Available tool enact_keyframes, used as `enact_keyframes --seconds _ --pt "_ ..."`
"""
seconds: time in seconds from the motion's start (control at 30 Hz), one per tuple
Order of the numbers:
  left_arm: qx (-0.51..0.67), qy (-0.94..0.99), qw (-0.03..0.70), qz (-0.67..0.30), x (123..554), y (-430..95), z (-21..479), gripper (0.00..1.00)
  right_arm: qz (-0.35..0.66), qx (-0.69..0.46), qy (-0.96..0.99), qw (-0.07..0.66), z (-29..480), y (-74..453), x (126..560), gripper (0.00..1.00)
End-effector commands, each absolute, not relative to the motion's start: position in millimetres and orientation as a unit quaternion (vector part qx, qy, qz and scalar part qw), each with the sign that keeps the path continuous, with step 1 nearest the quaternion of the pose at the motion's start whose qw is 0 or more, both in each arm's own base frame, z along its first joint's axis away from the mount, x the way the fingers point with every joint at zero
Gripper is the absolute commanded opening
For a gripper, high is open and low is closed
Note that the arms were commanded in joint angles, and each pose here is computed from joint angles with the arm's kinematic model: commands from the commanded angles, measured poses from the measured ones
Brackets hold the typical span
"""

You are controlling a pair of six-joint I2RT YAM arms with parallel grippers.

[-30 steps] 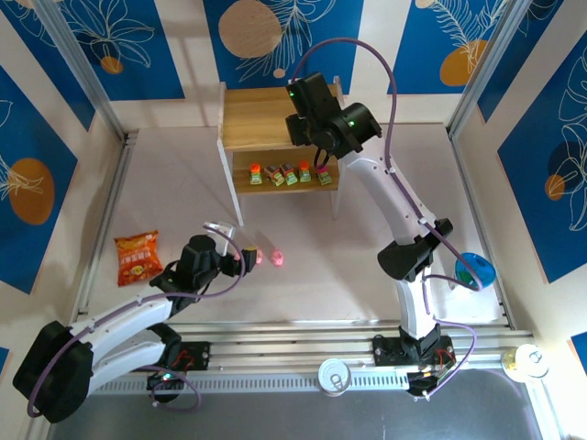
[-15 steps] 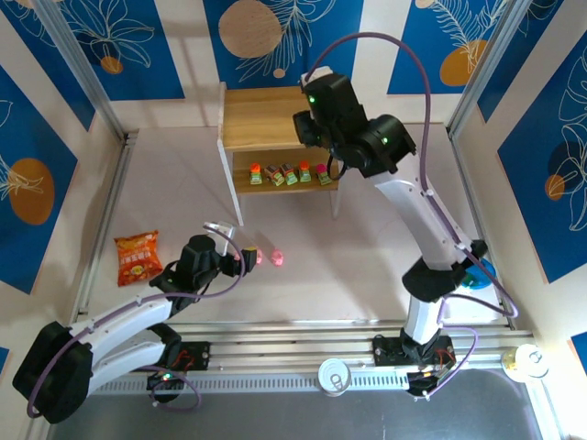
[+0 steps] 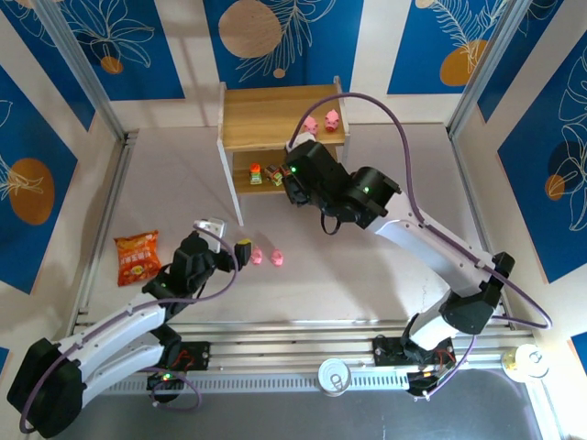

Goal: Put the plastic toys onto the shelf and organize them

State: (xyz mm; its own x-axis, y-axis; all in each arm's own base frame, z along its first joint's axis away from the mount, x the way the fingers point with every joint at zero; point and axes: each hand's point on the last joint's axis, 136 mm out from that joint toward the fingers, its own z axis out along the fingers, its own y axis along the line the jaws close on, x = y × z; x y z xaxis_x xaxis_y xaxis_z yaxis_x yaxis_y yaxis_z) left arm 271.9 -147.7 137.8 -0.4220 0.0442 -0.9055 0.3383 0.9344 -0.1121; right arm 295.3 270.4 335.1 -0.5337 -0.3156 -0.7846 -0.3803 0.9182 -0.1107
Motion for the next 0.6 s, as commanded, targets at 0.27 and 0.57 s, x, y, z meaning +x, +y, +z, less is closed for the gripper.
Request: enact_keyframes --seconds 0.27,0.57 --pt "0.054 0.839 0.536 -0.082 272.5 -114.9 134.9 1.0 0.102 -0.164 0.903 0.384 257.3 290.4 273.0 0.54" --pt "0.027 0.845 0.532 -0.058 276.3 -104.2 131.0 1.0 0.094 -0.139 0.924 0.344 190.4 303.6 266.1 0.54"
